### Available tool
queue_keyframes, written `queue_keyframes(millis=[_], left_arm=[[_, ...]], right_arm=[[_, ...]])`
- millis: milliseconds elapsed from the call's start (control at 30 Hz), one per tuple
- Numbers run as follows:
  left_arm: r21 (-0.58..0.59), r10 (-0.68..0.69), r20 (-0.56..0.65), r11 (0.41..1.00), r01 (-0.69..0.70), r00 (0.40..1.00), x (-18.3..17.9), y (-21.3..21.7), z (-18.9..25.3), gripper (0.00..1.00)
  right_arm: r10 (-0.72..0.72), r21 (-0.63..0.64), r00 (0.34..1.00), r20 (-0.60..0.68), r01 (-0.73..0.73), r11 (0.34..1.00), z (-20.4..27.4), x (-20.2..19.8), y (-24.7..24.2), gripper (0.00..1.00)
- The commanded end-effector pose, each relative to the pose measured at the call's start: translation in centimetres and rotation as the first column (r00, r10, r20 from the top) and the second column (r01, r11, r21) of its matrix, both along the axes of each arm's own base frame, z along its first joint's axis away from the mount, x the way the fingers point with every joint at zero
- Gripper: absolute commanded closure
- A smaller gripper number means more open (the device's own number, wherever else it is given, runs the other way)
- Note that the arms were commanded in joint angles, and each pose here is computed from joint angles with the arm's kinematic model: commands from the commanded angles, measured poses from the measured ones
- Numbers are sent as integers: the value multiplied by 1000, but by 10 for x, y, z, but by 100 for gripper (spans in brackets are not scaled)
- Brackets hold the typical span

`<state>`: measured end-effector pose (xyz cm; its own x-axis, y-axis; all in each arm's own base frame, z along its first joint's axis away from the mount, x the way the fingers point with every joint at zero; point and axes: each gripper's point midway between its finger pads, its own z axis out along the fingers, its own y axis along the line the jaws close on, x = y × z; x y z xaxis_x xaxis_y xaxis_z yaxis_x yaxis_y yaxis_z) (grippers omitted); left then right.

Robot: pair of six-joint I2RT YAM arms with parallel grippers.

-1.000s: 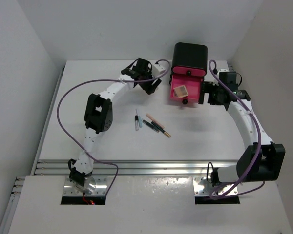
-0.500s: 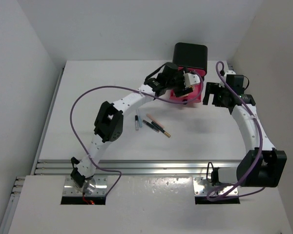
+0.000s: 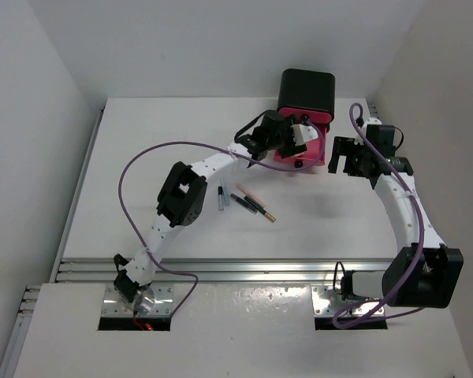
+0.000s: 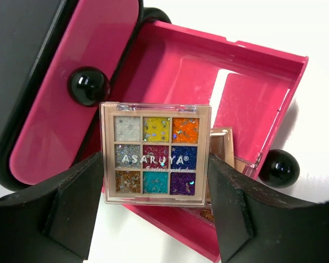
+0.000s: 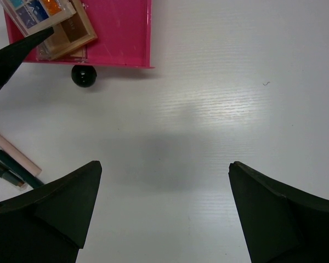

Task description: Organize the makeup

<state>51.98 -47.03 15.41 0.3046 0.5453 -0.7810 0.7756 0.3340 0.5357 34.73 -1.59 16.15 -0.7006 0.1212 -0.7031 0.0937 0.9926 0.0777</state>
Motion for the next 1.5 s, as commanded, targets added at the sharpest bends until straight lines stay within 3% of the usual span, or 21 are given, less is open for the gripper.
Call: queue_keyframes(millis=[0,100,233,600,833,1033,1067,1133,1167,1233,1267,1367,1433,1467], left_arm=[[-40,-9,17,999,10,1000,1,-2,12,37],[-28,-15,-14,999,15,1000,-3,-1,3,25],[-28,-15,-14,999,15,1000,-3,-1,3,19],[-40,11,12,999,-11,1000,3,0,11,14],[-157,105,84,983,-90,991,11,2,80,13],[-305,264,-10,918,-254,965,28,57,146,13],[-309,291,-38,907,-288,956,29,69,151,13],[-334,360,-106,865,-374,927,33,102,161,13],[-336,376,-155,849,-407,914,31,113,159,13],[-327,444,-209,808,-490,871,32,154,161,13],[-323,460,-236,794,-516,856,31,166,159,13],[-297,528,-333,727,-619,781,20,218,147,13],[-218,575,-374,708,-672,728,9,251,113,13],[-223,584,-383,694,-685,716,-3,264,120,13]], right_arm=[[3,-16,999,49,-2,1000,10,4,-3,0],[7,-12,999,54,-7,1000,12,6,-2,0],[7,-8,999,49,-6,1000,11,8,-2,0],[12,-3,999,45,-12,1000,9,7,0,0],[24,63,997,78,-29,998,12,12,11,0],[35,157,993,110,-53,986,13,24,28,2],[22,174,995,98,-39,984,9,23,30,6],[42,176,991,124,-63,982,8,22,45,30],[38,182,993,110,-57,982,-3,18,49,57],[48,195,992,118,-70,978,-18,12,73,70],[23,175,990,141,-48,983,-18,16,72,70],[-21,160,995,101,5,987,-41,18,82,43],[-50,185,994,99,31,982,-44,24,92,37],[-61,156,993,104,44,987,-47,26,90,37]])
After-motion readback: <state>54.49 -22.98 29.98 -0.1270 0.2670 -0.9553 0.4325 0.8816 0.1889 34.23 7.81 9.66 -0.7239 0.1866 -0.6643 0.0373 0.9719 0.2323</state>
